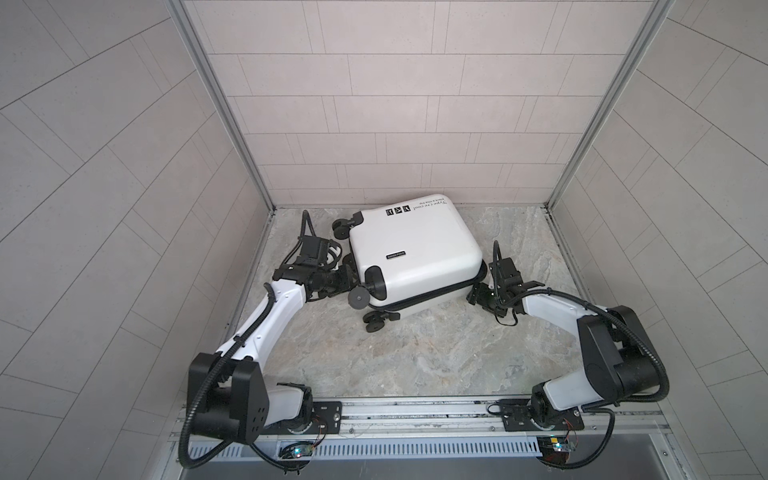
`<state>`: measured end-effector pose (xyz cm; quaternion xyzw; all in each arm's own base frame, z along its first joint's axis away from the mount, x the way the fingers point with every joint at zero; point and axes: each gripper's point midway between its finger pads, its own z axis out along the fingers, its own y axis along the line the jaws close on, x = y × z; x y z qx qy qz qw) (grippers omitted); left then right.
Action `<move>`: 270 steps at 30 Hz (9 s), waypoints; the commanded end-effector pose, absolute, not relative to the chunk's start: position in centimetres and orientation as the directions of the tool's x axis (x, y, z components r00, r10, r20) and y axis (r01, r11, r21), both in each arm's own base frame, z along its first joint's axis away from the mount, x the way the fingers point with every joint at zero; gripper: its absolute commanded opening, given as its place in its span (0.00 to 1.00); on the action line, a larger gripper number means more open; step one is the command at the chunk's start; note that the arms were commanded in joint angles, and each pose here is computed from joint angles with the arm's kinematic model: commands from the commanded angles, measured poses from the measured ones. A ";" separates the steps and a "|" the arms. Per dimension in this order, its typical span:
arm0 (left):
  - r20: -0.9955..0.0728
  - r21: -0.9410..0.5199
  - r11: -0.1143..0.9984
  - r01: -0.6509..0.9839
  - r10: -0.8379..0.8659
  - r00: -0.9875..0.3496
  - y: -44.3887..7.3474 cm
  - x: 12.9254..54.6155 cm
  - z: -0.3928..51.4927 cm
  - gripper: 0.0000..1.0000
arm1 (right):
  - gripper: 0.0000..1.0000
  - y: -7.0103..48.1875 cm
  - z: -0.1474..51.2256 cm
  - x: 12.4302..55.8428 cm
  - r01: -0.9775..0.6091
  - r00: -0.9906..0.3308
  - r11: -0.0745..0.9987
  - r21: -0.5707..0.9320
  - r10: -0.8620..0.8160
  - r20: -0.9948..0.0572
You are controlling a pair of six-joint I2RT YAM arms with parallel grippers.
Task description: Pack the luggage
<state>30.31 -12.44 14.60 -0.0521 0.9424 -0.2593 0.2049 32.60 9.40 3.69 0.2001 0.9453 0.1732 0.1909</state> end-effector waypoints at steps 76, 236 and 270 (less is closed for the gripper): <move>-0.200 -0.655 0.755 0.011 -0.159 -0.967 -15.2 37.8 13.3 0.51 | 0.69 14.9 8.4 53.1 0.160 -0.922 0.895 0.417 0.286 -0.260; -0.948 -0.178 0.826 0.535 0.001 -0.318 -20.5 34.9 12.0 0.43 | 0.34 28.5 19.3 32.3 -0.576 -0.744 0.817 0.020 -0.513 -0.429; -0.967 -0.196 0.657 0.728 -0.008 -0.254 -24.5 34.8 9.6 0.36 | 0.15 22.7 20.9 28.6 -0.528 -0.755 0.848 -0.040 -0.490 -0.436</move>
